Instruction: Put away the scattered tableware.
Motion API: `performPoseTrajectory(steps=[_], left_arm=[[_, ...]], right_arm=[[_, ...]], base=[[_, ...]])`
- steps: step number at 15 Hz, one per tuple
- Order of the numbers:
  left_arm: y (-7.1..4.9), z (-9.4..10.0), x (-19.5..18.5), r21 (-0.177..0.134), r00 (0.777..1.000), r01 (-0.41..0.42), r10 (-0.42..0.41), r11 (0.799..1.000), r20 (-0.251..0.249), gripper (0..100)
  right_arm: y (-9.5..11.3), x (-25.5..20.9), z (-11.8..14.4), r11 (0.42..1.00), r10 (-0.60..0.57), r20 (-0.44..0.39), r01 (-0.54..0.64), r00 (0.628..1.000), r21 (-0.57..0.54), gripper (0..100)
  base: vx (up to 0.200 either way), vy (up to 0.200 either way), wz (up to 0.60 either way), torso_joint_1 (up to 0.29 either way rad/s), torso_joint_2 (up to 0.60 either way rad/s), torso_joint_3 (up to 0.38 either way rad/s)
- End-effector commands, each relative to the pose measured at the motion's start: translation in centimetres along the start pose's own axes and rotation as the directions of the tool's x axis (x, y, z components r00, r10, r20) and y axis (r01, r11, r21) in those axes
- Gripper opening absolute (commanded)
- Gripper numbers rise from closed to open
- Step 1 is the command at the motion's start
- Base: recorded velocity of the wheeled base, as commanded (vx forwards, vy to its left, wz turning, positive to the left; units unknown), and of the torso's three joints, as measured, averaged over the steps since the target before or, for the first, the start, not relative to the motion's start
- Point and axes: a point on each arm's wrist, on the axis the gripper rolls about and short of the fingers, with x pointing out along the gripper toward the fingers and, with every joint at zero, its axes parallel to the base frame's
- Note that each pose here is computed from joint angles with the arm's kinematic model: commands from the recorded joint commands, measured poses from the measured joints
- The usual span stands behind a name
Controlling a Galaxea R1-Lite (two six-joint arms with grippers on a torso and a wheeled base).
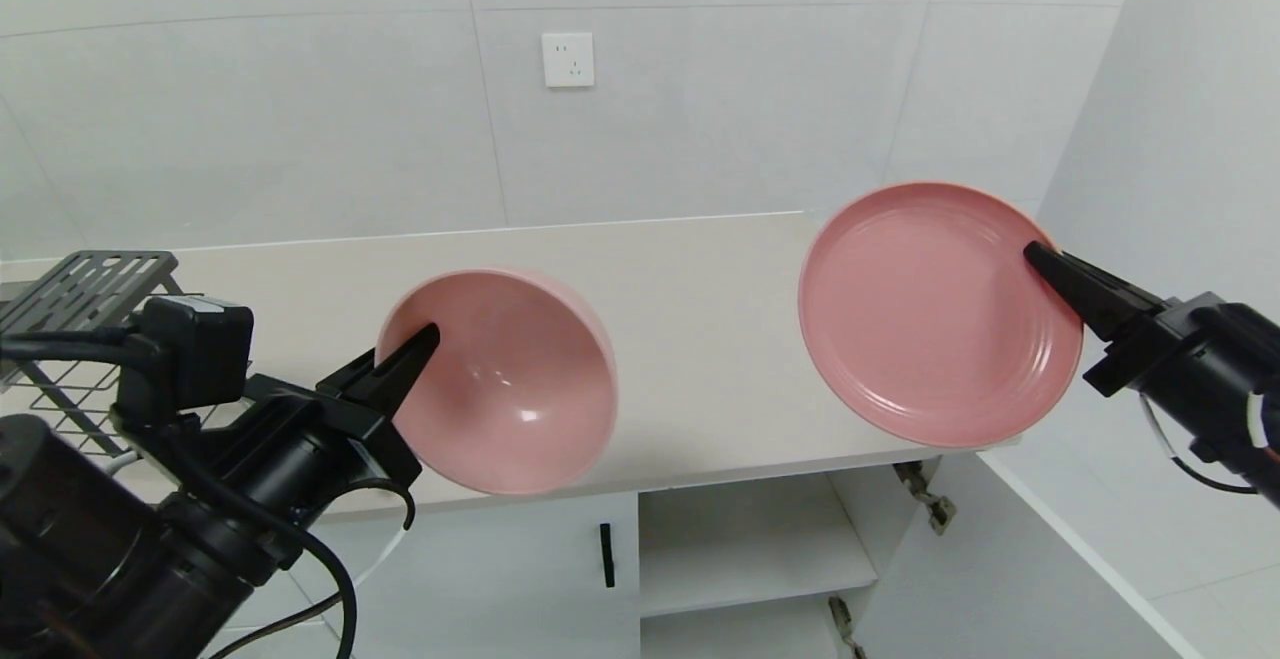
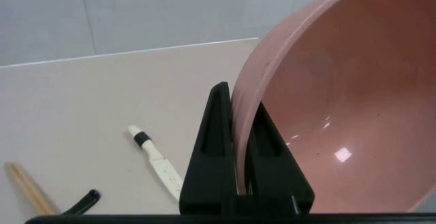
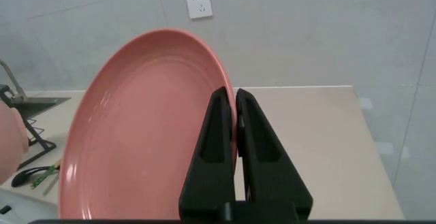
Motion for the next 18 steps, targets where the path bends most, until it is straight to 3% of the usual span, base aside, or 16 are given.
performPoseTrajectory(steps=[1,7,9,13,18], left_arm=[[-0.02,0.12,0.01,0.0,1.0,-0.001,0.001,1.0,0.006,0],[0.01,0.46,-0.27,0.015,1.0,0.0,0.0,1.0,0.022,0],[0.02,0.35,-0.38,0.045,1.0,-0.003,0.002,0.999,0.015,0],[0.08,0.02,-0.69,0.049,1.0,0.002,-0.002,0.999,-0.003,0],[0.16,0.09,-0.67,0.052,1.0,-0.001,0.001,0.999,0.001,0]], right_arm=[[0.01,0.05,-0.13,1.0,0.002,-0.005,-0.002,1.0,0.002,0],[0.29,0.14,-0.57,1.0,0.016,-0.024,-0.016,1.0,0.01,0],[0.5,0.16,-0.65,1.0,0.026,-0.027,-0.025,0.999,0.013,0],[0.47,0.18,-0.61,1.0,0.025,-0.025,-0.024,0.999,0.012,0],[0.48,0.19,-0.55,1.0,0.025,-0.022,-0.025,0.999,0.011,0]], base=[[-0.2,0.0,0.0,0.022,0.0,-0.002],[0.0,0.0,0.0,0.0,0.0,0.0],[-0.1,0.0,0.0,-0.004,0.0,0.006],[0.0,0.0,0.0,-0.016,0.03,0.015],[0.0,0.0,0.0,-0.221,0.46,0.219]])
